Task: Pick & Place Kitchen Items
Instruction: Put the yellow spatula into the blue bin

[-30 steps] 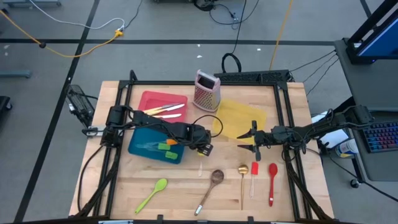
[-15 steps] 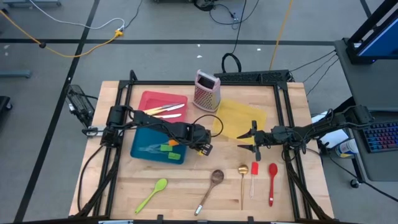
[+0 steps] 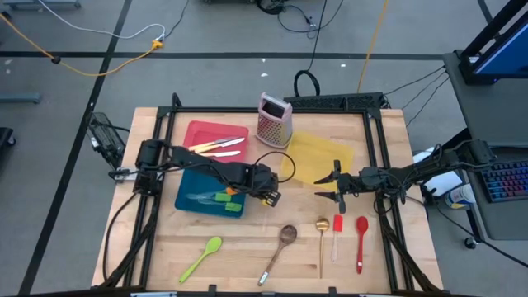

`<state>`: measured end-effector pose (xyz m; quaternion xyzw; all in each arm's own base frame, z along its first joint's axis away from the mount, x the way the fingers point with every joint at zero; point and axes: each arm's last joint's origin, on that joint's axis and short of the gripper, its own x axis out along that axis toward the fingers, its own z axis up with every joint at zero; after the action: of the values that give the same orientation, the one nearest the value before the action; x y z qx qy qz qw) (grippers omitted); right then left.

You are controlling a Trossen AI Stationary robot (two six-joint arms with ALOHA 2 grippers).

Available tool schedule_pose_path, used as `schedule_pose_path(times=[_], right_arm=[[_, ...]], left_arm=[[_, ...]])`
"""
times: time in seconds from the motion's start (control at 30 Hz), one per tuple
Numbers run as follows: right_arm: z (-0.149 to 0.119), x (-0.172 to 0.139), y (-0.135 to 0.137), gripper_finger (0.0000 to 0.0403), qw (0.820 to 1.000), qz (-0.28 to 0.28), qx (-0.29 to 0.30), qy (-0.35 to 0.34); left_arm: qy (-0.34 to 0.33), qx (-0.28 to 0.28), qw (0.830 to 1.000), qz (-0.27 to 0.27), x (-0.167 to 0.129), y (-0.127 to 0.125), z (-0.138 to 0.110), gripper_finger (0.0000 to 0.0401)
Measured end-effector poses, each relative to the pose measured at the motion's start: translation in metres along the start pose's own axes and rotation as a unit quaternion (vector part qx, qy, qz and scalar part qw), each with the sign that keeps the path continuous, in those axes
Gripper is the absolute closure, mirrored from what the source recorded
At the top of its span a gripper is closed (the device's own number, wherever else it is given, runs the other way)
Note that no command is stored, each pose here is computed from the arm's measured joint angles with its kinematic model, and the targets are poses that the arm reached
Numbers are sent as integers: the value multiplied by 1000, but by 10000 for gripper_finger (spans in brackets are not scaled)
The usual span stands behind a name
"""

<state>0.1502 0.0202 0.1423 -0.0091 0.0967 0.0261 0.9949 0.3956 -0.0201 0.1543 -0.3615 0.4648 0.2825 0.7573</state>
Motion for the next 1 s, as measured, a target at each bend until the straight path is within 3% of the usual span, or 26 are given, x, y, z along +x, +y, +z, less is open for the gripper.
schedule_pose_path(times=[0.43,0.67,1.0], right_arm=[[-1,0,0,239,1000,-1,5,7],[-2,0,0,239,1000,0,5,8],[-2,0,0,239,1000,-1,5,10]], left_arm=[[-37,5,999,-17,-37,-6,1,399],[-99,6,995,-24,-79,-9,0,399],[-183,-5,983,-6,-146,-4,-22,399]])
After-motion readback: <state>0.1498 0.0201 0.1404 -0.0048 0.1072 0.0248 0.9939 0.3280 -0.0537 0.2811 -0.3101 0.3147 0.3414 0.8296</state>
